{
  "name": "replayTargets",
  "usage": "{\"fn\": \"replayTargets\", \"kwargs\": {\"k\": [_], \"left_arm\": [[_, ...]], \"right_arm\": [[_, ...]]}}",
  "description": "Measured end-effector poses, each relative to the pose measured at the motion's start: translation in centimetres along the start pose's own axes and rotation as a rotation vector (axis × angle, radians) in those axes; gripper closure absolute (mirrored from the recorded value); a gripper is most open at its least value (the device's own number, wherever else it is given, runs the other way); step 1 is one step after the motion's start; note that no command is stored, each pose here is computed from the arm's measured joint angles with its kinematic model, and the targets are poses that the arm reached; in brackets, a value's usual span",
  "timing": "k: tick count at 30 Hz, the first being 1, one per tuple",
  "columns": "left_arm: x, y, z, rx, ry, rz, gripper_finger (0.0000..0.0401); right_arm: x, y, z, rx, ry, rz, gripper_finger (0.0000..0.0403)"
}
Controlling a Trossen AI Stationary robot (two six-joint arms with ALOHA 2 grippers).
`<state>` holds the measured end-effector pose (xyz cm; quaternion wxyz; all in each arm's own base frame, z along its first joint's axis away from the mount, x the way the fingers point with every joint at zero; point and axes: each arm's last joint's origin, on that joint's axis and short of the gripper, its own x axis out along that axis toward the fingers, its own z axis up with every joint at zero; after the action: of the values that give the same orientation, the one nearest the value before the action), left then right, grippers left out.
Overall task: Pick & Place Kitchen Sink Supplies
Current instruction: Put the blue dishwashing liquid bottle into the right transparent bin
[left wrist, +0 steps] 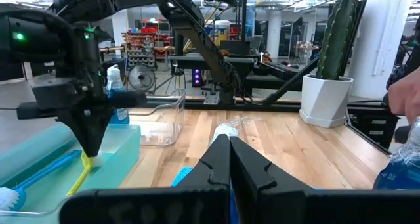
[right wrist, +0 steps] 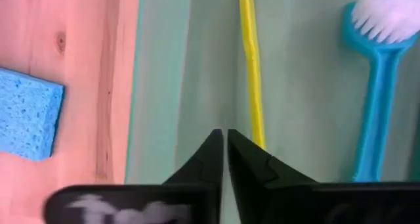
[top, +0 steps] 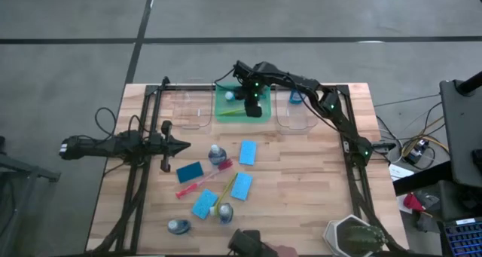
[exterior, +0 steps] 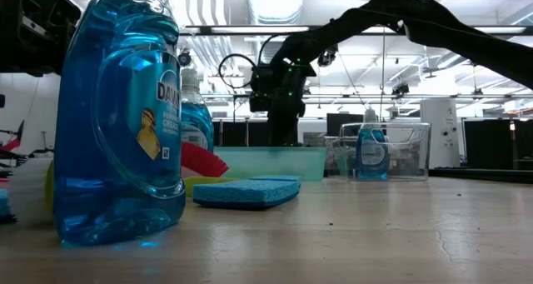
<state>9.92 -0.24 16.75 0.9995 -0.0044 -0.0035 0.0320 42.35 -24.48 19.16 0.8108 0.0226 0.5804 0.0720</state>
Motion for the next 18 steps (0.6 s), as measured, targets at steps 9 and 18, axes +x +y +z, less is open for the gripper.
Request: {"fn": "replayTargets", "kwargs": {"k": [9, 18], "left_arm": [[0.0, 0.0, 0.0, 0.000, 0.000, 0.000, 0.0398], [0.0, 0.0, 0.0, 0.000, 0.000, 0.000, 0.0398]], "right_arm": [[2.3, -0.3, -0.6, 0.053, 0.038, 0.077, 0.0395], [2.2, -0.9, -0.5, 0.103, 0.031, -0.002, 0.0395]]}}
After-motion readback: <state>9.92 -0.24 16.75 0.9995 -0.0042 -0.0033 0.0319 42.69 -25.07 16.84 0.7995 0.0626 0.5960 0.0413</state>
